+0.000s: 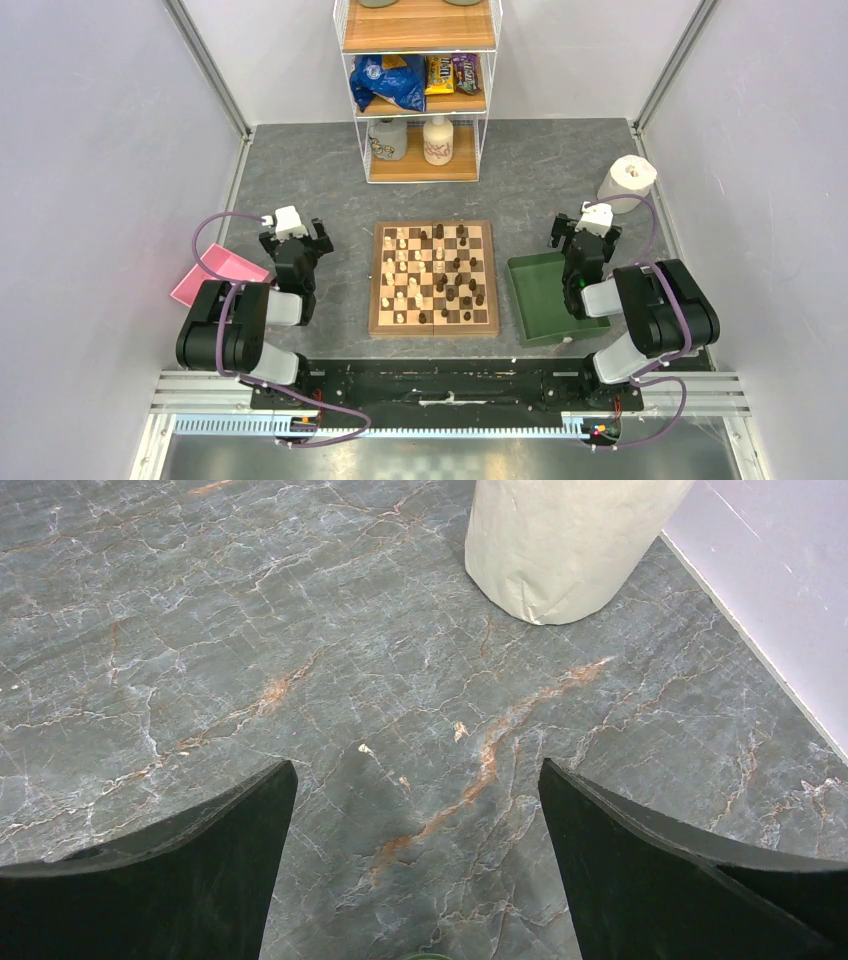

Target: Set up the chess pieces on the board

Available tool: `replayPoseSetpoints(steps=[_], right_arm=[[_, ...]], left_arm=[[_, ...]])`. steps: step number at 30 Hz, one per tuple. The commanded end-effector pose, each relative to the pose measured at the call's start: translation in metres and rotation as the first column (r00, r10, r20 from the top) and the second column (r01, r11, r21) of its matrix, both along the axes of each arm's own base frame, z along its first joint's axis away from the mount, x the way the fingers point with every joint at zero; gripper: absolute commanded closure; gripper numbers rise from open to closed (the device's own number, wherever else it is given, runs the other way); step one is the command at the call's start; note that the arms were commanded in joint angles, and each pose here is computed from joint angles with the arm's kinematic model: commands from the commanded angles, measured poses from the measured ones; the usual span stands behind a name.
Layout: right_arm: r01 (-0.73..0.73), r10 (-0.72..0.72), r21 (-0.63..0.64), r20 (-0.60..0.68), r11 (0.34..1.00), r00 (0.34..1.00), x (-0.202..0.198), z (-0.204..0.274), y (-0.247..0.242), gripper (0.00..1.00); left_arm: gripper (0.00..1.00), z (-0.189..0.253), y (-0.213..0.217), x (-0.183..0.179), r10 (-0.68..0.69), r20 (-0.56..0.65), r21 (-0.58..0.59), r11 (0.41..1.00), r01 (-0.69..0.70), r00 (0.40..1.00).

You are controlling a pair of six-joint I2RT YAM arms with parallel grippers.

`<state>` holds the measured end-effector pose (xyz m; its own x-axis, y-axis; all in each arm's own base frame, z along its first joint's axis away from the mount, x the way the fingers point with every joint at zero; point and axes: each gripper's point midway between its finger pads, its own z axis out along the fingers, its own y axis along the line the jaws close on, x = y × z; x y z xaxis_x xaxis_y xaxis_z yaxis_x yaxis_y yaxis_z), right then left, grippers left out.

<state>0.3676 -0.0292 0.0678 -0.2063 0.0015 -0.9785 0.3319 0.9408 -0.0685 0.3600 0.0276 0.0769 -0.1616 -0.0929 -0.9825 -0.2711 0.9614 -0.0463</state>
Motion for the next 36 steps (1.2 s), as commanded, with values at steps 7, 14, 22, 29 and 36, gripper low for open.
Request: replayPoseSetpoints(steps=[7,14,22,29,36], right_arm=[[-0.001,0.0,0.018,0.055,1.0,0.998,0.01,0.015,0.002,0.01],[-0.001,0.0,0.018,0.054,1.0,0.999,0.01,0.015,0.001,0.01],[0.007,-0.009,0.031,0.036,1.0,0.999,0.013,0.013,-0.002,0.01],[0.072,-0.076,0.078,0.047,0.994,0.996,-0.006,0.059,-0.011,0.01],[0.15,-0.098,0.304,-0.179,0.941,0.979,-0.046,0.153,0.006,0.01]], left_arm=[[0.01,0.017,-0.002,0.01,-0.015,0.057,0.024,1.0,0.013,0.998],[0.01,0.017,-0.001,0.01,-0.012,0.055,0.024,1.0,0.011,0.998],[0.01,0.041,-0.001,-0.002,-0.013,0.102,0.023,1.0,0.011,0.995],[0.01,0.088,0.03,-0.03,0.259,-0.036,-0.139,0.955,-0.262,0.965],[0.0,0.147,0.037,-0.059,0.37,-0.088,-0.26,0.888,-0.38,0.925]])
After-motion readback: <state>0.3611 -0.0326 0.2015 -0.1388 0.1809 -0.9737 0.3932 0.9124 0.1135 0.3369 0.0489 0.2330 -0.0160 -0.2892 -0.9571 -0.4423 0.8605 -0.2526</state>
